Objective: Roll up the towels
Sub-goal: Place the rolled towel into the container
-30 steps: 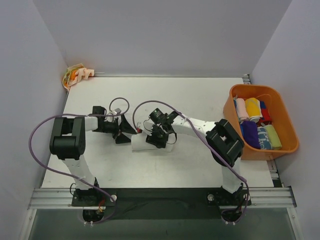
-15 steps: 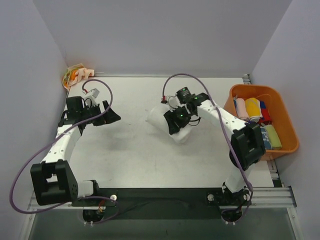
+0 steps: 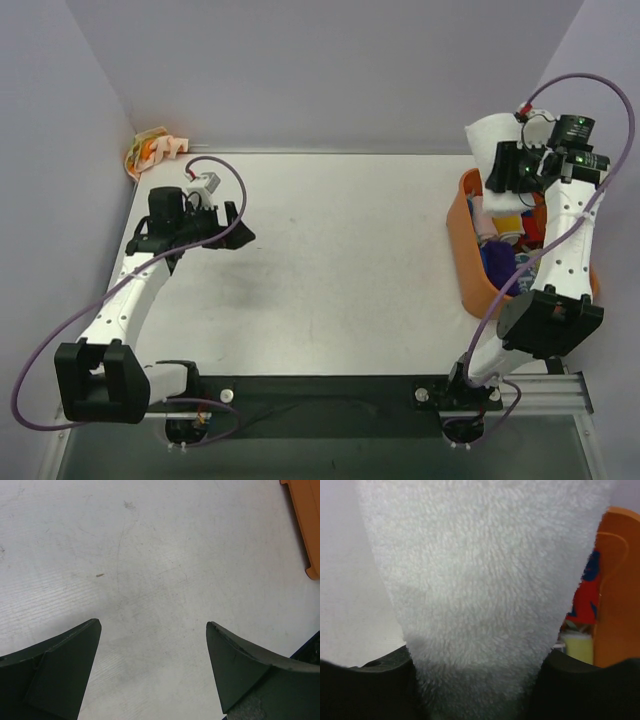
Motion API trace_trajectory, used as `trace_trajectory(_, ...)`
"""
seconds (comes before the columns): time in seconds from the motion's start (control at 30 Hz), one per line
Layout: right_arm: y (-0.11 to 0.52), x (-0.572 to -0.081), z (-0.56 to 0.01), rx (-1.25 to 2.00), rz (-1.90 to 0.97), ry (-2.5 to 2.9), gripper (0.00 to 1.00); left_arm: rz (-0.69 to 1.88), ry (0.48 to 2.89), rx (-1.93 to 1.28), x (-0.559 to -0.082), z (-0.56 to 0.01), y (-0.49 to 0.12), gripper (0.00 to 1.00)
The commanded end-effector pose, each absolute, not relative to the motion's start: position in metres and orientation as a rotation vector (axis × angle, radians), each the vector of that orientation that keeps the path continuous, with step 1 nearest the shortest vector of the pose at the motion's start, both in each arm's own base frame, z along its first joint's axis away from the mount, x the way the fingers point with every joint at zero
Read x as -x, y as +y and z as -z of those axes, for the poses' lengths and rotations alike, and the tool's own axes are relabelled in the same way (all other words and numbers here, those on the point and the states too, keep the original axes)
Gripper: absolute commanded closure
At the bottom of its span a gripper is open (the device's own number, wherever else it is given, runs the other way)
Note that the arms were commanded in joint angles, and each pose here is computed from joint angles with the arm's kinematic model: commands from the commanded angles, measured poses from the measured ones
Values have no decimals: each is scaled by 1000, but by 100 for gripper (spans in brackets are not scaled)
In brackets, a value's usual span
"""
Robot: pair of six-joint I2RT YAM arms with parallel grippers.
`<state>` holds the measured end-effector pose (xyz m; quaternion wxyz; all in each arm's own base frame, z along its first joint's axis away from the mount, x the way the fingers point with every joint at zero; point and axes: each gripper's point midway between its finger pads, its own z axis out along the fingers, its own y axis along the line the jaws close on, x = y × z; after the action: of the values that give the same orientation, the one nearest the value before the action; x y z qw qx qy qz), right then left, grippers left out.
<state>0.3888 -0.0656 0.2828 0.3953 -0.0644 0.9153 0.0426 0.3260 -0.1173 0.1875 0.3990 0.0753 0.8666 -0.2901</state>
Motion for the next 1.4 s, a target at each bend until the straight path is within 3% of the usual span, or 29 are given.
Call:
trace_trajectory(0.0,-94,-383,-283,157,-16,2366,100,722,2183,-158,-335,-199,-116,3)
trace_trajectory(0.23,-189,-372,-248,9,143,2474,100,704,2223,-171,-333,-197,-114,3)
trace_trajectory(0.47,-220,-352,-202,-17,195,2618,100,690,2250,-178,-330,-195,-112,3)
trace_trajectory(0.83,-260,-377,-161,-3,264,2707,100,655,2265,-201,-335,-196,-108,3)
trace_trajectory(1.27,-293,-401,-133,-42,412,2720,92,589,2290,-222,-332,-193,-99,3)
trace_trajectory(1.37,-288,-402,-122,-24,379,2740,84,591,2298,-226,-332,-191,-100,3)
